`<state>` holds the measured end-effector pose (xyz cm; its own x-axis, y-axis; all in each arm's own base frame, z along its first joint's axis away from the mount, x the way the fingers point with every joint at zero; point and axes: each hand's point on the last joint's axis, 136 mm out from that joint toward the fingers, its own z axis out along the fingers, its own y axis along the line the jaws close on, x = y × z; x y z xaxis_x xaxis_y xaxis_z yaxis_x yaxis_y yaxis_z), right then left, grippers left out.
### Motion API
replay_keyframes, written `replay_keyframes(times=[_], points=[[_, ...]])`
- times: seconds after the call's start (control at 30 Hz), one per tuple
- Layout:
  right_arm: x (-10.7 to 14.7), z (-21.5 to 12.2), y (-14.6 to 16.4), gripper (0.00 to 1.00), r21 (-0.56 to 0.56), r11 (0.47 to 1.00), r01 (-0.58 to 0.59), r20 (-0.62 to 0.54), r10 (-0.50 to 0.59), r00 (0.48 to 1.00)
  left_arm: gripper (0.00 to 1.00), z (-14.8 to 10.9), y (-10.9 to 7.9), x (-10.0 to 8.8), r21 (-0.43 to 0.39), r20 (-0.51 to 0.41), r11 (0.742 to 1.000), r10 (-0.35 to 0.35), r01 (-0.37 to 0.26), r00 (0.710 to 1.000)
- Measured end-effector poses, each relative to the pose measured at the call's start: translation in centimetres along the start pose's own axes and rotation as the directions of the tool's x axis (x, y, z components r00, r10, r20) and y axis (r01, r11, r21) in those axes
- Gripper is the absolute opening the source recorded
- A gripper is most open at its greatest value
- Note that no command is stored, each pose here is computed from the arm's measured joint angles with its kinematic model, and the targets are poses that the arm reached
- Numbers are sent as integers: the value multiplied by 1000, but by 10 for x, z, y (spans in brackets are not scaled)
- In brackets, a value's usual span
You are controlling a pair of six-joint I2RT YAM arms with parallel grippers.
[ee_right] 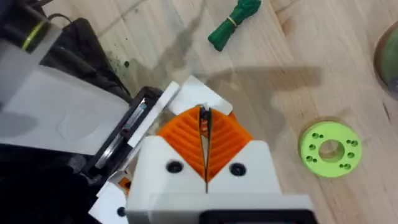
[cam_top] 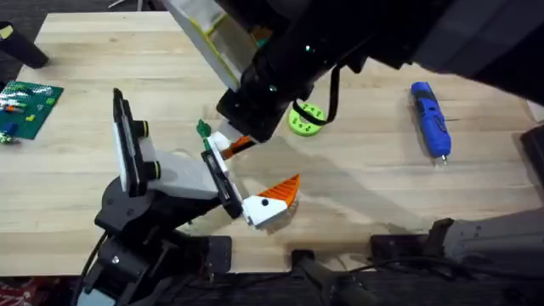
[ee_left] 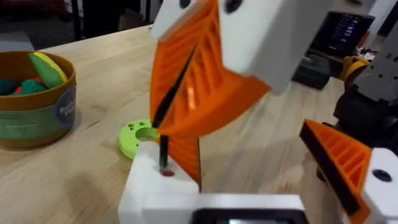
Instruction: Pick up the gripper from the table and insert it into the empty holder that is missing its gripper. Then pick up a screw, insert it into the mounting hole, and use the screwdriver to tighten it. Finally, clean up the table by picking up the vegetable and placing it into the bucket.
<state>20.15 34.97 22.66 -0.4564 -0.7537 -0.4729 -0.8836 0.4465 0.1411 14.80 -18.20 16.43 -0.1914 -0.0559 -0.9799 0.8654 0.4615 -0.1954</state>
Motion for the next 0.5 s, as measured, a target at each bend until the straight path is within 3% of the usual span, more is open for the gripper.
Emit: replay_keyframes(times=[0.5], points=[[2,1,2,8,-4,1000,2,-7,-2,1000,984,0,0,0,0,0,1000,0,0,1000]])
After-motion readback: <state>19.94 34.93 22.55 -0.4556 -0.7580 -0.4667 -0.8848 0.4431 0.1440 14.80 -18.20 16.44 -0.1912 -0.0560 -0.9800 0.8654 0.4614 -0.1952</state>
